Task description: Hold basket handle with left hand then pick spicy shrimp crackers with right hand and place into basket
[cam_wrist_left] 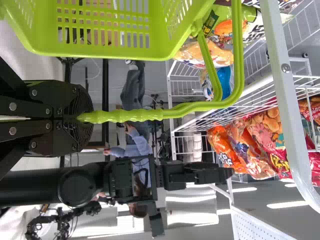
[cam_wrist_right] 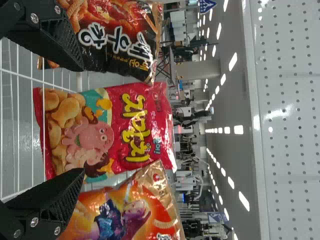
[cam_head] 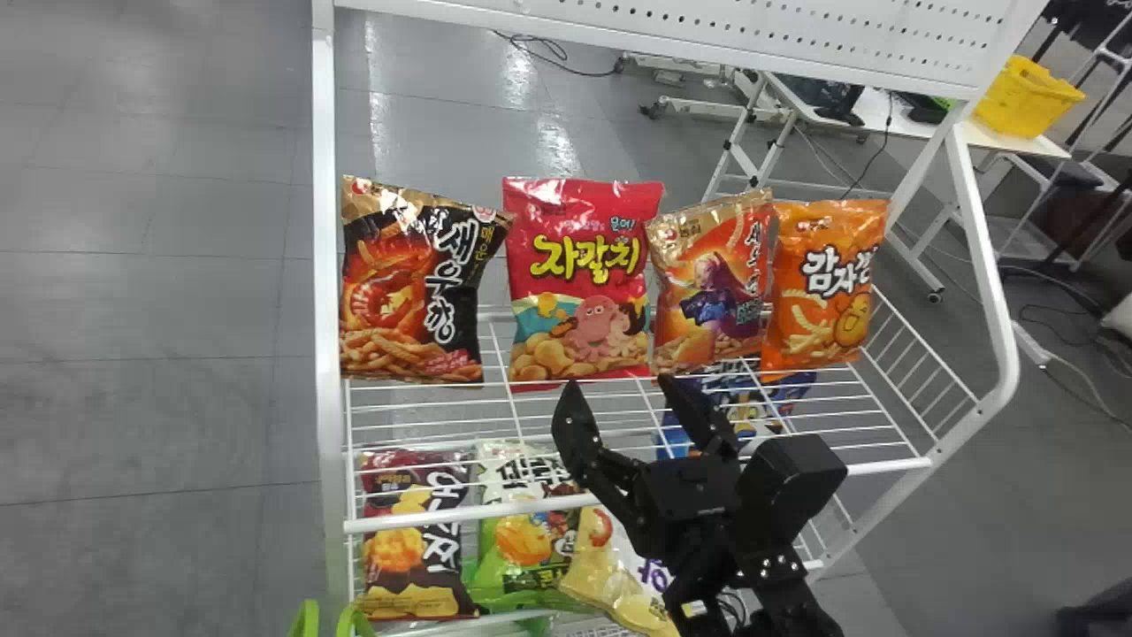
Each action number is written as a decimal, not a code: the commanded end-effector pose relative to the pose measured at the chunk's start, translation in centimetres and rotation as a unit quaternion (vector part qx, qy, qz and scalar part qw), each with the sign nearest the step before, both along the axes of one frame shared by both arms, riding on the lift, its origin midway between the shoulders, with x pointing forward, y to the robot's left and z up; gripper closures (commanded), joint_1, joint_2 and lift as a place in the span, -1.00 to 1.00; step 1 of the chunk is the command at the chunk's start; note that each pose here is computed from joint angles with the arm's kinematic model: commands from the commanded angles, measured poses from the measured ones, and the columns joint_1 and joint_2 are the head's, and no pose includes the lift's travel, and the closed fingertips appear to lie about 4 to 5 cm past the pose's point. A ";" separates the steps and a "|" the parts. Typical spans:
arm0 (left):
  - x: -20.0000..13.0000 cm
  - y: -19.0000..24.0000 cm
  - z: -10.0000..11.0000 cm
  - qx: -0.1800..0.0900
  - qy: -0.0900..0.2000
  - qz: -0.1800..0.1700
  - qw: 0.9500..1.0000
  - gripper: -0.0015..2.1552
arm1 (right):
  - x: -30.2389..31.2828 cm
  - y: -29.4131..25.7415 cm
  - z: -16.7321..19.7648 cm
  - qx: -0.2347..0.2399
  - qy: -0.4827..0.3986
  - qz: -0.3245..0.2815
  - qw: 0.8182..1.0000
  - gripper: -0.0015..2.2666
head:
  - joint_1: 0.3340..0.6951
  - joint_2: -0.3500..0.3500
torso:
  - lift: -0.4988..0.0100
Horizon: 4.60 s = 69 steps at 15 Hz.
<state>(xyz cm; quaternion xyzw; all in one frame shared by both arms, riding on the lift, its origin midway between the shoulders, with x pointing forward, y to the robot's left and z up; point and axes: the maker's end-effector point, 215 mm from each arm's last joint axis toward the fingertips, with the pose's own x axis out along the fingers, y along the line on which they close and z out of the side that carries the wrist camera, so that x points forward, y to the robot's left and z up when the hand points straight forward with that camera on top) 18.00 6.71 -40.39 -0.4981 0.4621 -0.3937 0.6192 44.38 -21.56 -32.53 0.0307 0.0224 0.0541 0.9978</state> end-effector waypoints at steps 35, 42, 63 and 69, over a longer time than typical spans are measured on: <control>-0.6 -0.7 0.8 -0.007 -0.005 -0.007 1.000 0.68 | 13.3 14.4 -1.2 -0.027 0.034 0.049 0.998 -0.80 | 1.00 -0.08 | 0.81; -0.7 -0.8 0.8 -0.008 -0.004 -0.007 1.000 0.68 | 13.1 13.9 -5.2 -0.038 0.108 0.057 0.992 -0.07 | 1.00 -0.06 | 0.81; -2.1 -1.9 1.4 -0.007 -0.005 -0.022 1.000 0.68 | 1.8 7.6 4.0 -0.023 0.058 0.053 0.997 0.40 | 1.00 -0.37 | 0.81; -1.8 -1.8 1.2 -0.001 -0.007 -0.021 1.000 0.68 | -4.4 3.2 2.6 -0.023 0.148 0.055 0.987 0.40 | 1.00 -0.66 | 0.81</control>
